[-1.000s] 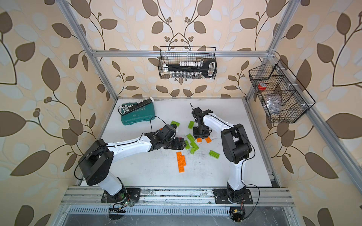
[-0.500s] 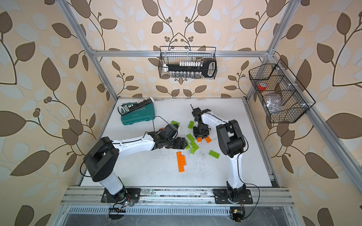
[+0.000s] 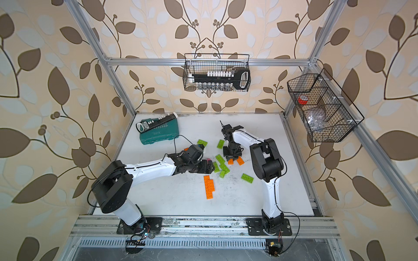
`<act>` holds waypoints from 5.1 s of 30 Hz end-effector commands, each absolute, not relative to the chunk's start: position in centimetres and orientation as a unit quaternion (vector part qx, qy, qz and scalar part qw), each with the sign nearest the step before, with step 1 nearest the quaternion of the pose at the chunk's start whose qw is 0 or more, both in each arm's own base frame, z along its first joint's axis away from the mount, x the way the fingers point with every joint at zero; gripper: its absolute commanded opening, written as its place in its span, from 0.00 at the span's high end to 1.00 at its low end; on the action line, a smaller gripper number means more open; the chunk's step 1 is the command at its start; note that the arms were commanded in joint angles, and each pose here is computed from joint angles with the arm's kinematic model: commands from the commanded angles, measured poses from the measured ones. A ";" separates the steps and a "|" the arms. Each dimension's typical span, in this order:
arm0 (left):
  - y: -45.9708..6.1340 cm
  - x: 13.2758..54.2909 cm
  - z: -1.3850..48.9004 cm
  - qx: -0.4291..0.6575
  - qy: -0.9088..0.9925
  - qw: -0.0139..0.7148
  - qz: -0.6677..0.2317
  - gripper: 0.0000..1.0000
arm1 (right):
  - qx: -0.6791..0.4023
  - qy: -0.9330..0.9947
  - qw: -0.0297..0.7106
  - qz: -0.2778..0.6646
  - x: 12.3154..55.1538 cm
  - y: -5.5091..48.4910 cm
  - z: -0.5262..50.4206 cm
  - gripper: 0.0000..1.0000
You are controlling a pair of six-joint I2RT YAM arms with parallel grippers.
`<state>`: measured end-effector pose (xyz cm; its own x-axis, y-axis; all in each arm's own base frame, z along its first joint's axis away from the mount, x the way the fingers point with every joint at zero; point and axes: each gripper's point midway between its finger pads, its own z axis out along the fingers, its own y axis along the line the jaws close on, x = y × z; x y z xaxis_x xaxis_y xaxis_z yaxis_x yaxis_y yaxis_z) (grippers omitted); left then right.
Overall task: Assemble a small pinwheel with lego
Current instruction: Pick up the lego brick from the center of the board, then place the lego brick at the center of the board, then adjust the lego brick at the center of the board, then pick up the lego brick from the center of the board.
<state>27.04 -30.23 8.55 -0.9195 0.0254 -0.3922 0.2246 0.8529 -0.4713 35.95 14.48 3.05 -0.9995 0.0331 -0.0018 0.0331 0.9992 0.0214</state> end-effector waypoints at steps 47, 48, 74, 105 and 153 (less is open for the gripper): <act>-30.9 15.9 7.3 0.064 0.935 0.195 -0.290 0.08 | 0.183 0.979 0.036 0.084 14.6 17.4 1.8 0.42; -30.7 16.0 7.3 0.060 0.935 0.193 -0.292 0.08 | 0.179 0.979 0.036 0.090 14.7 17.7 1.8 0.42; -27.4 19.6 8.1 -0.020 0.922 0.178 -0.343 0.12 | 0.071 0.993 0.048 0.080 16.5 19.0 4.7 0.53; -29.2 24.8 9.4 -0.052 0.867 0.139 -0.475 0.27 | 0.046 0.999 0.012 -0.011 18.6 20.6 3.4 0.85; -25.3 20.7 11.6 0.042 0.923 0.236 -0.301 0.23 | 0.044 0.999 0.014 -0.022 19.4 20.3 2.3 0.87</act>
<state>20.32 -25.02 10.95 -0.9002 -0.0770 -0.4286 0.1909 0.8149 -0.5473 18.67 20.47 2.30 -0.9959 0.0904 -0.0107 0.0906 0.9956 -0.0251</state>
